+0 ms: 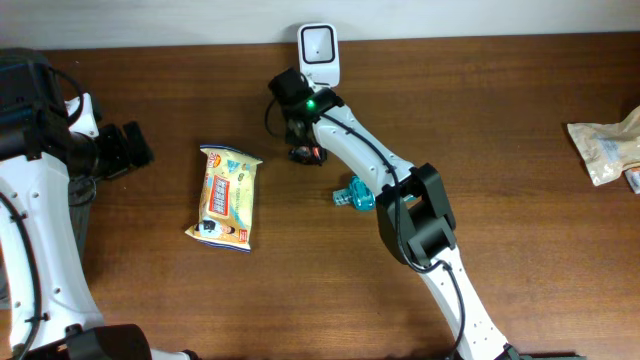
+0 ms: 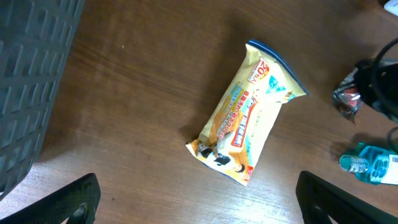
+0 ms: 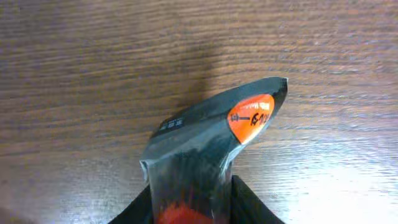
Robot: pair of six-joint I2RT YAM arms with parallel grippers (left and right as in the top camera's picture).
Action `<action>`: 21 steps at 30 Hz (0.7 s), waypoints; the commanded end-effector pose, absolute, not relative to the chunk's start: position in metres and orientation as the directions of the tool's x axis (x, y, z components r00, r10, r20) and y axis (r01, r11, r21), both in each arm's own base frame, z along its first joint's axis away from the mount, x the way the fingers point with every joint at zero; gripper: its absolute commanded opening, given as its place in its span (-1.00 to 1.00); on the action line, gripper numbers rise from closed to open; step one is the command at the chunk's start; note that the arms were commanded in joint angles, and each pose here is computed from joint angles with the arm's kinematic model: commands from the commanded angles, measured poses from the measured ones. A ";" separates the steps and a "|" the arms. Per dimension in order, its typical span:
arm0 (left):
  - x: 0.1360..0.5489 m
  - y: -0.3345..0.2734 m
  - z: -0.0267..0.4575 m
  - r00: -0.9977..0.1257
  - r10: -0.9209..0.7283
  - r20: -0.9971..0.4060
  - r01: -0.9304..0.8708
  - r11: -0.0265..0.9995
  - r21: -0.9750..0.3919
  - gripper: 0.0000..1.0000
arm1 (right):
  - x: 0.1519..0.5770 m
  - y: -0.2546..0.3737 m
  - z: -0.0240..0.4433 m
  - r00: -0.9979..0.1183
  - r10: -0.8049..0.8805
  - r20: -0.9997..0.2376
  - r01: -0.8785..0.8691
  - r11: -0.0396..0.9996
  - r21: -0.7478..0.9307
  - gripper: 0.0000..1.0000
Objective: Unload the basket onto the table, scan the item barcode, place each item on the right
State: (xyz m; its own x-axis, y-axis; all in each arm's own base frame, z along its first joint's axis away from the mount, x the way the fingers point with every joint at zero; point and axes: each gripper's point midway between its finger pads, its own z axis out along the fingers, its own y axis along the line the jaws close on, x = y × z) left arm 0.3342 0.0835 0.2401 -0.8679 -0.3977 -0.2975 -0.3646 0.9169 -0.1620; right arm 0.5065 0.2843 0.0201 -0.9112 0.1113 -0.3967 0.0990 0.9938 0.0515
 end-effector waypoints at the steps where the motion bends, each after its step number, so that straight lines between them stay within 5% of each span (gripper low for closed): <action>1: 0.333 0.083 0.244 -0.861 -0.405 -0.307 -0.368 0.914 -0.173 0.98 | 0.522 0.276 0.071 -0.878 0.115 -0.464 0.084 0.993 0.089 -0.39; 16: 0.333 0.083 0.244 -0.862 -0.405 -0.306 -0.368 0.914 -0.173 0.98 | 0.559 0.254 0.144 -0.811 0.114 -0.573 0.036 0.989 0.147 -0.42; 21: 0.333 0.083 0.244 -0.862 -0.405 -0.306 -0.368 0.914 -0.173 0.99 | 0.534 0.260 0.107 -0.882 0.156 -0.445 0.086 0.981 0.173 0.08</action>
State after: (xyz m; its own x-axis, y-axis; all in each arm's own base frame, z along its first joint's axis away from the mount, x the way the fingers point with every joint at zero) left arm 0.3342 0.0835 0.2401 -0.8678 -0.3981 -0.2975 -0.3650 0.9168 -0.1621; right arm 0.5493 0.2546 0.1125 -0.8579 0.1153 -0.5007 0.0535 0.9892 0.1362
